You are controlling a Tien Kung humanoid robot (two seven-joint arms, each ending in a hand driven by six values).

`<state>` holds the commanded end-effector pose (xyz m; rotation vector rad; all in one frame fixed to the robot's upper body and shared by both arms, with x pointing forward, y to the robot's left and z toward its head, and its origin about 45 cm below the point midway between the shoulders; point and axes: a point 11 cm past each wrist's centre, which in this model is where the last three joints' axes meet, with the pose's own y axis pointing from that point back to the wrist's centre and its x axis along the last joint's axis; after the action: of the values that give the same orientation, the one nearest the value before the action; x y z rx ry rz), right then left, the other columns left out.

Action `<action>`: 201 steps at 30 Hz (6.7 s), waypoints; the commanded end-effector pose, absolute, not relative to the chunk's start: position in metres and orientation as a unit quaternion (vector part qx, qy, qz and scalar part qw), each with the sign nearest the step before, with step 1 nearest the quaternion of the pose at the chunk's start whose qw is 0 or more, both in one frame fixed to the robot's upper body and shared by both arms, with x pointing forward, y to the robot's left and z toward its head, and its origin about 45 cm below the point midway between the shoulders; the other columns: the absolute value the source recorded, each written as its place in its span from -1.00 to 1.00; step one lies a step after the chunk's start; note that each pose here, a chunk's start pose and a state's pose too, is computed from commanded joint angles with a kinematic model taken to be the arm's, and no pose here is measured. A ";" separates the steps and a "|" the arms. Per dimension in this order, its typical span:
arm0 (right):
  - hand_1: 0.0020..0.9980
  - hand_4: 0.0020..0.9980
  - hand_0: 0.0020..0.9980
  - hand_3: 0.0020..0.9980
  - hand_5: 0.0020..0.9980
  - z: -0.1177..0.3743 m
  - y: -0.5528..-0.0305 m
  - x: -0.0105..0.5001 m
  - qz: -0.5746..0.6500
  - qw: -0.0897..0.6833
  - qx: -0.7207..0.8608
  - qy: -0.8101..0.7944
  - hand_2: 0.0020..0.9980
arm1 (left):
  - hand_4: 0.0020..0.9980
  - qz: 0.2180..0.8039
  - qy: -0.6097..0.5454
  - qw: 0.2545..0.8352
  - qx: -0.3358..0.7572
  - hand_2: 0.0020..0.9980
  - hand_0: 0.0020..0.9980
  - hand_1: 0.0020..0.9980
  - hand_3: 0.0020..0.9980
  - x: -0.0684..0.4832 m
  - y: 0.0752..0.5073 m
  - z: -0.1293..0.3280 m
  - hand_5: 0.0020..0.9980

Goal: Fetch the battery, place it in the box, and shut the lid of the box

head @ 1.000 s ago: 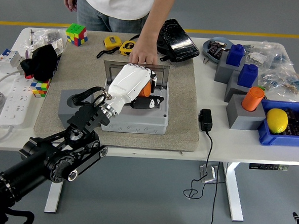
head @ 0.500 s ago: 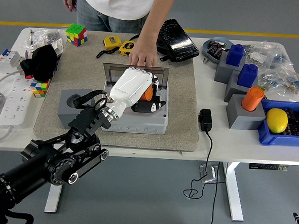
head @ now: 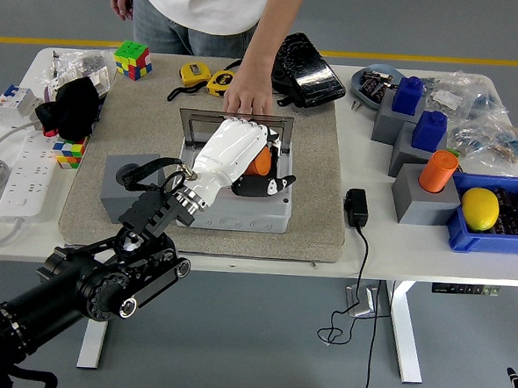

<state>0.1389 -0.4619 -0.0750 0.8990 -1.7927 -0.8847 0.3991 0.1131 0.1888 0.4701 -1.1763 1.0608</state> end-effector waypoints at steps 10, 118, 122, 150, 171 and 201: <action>0.61 1.00 0.70 0.60 1.00 -0.075 -0.462 0.139 -0.358 0.457 0.365 -0.728 0.54 | 0.75 0.466 -0.517 0.684 0.218 -0.64 -0.78 -0.73 -0.63 0.399 0.114 0.183 0.17; 0.61 1.00 0.69 0.60 1.00 -0.077 -0.463 0.130 -0.369 0.453 0.352 -0.731 0.54 | 1.00 0.571 -0.479 0.607 0.277 1.00 1.00 1.00 1.00 0.405 0.244 0.248 1.00; 0.61 1.00 0.69 0.60 1.00 -0.077 -0.463 0.130 -0.369 0.454 0.353 -0.730 0.54 | 1.00 0.564 -0.474 0.614 0.284 1.00 1.00 1.00 1.00 0.404 0.239 0.241 1.00; 0.61 1.00 0.69 0.60 1.00 -0.077 -0.462 0.132 -0.368 0.453 0.354 -0.731 0.54 | 1.00 0.506 -0.419 0.686 0.313 1.00 1.00 1.00 0.97 0.392 0.204 0.200 1.00; 0.61 1.00 0.69 0.60 1.00 -0.074 -0.468 0.133 -0.364 0.452 0.350 -0.735 0.54 | 1.00 0.465 -0.438 0.682 0.355 0.98 1.00 1.00 0.96 0.379 0.226 0.191 1.00; 0.61 1.00 0.69 0.60 1.00 -0.072 -0.470 0.136 -0.362 0.451 0.350 -0.737 0.54 | 1.00 0.460 -0.506 0.668 0.293 0.79 1.00 0.91 0.77 0.381 0.226 0.241 1.00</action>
<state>0.1364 -0.4695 -0.0722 0.8646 -1.8214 -0.8954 0.3814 0.2255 0.2413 0.6609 -1.1410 1.0379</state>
